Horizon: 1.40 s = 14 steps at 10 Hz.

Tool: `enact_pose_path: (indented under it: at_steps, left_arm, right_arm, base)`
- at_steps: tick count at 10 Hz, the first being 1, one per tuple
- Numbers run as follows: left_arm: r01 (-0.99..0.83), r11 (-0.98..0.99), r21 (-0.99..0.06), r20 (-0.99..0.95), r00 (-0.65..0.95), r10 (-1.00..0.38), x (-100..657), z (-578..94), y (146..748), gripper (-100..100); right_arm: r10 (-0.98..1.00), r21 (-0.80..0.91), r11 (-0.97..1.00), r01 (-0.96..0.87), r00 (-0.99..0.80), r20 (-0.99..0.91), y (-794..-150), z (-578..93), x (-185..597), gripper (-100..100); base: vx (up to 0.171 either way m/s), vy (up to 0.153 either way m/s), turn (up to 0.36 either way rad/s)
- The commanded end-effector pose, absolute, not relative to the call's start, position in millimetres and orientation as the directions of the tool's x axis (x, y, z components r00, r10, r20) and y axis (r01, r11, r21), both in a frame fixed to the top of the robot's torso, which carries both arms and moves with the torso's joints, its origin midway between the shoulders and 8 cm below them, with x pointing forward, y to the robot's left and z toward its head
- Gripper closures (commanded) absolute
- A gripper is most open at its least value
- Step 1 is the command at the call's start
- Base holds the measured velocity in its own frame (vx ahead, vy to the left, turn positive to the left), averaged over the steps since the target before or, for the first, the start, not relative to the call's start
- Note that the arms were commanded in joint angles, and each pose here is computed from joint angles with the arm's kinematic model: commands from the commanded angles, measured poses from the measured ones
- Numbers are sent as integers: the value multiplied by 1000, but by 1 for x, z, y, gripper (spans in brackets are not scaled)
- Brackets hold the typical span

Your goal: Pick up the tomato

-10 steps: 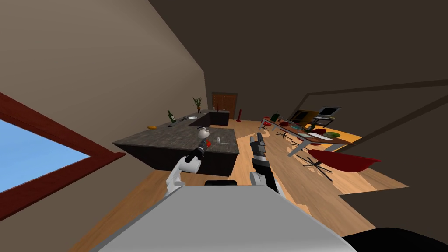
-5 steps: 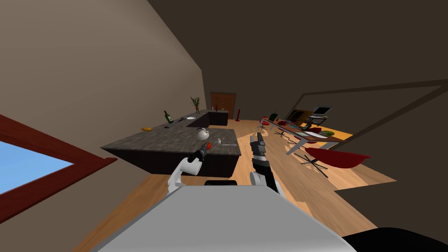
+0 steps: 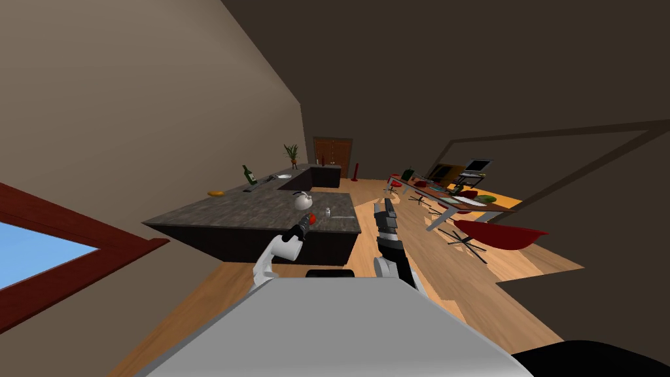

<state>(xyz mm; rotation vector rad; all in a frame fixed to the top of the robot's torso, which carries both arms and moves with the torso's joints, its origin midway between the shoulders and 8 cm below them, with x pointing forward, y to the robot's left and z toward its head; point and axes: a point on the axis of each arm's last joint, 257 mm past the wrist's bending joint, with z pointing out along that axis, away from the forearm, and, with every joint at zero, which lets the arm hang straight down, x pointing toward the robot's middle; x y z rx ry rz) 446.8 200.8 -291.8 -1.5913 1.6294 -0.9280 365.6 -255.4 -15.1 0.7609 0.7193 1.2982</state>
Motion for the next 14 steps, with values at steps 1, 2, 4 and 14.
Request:
enact_pose_path:
  at_steps: [1, 2, 4, 14]
  left_arm:
    - [-522, 1, -853, 16, -28, -999, 454, -295, 203, -100]
    - [-522, -1, -853, 16, -25, -1000, 457, -297, 204, -100]
    - [-522, 0, -853, 16, -26, -1000, 455, -296, 203, 100]
    - [-524, 5, -852, 16, -35, -999, 444, -291, 199, 0]
  right_arm:
    - [991, 822, 107, -559, 131, -40, -255, -15, 366, 0]
    - [991, 822, 107, -559, 131, -40, -255, -15, 366, 0]
    - [991, 822, 107, -559, 131, -40, -255, -15, 366, 0]
    - [991, 822, 107, -559, 131, -40, -255, -15, 366, 0]
  base:
    - [7, 0, -29]
    - [7, 0, -31]
    - [0, 0, 0]
    - [-2, 0, 12]
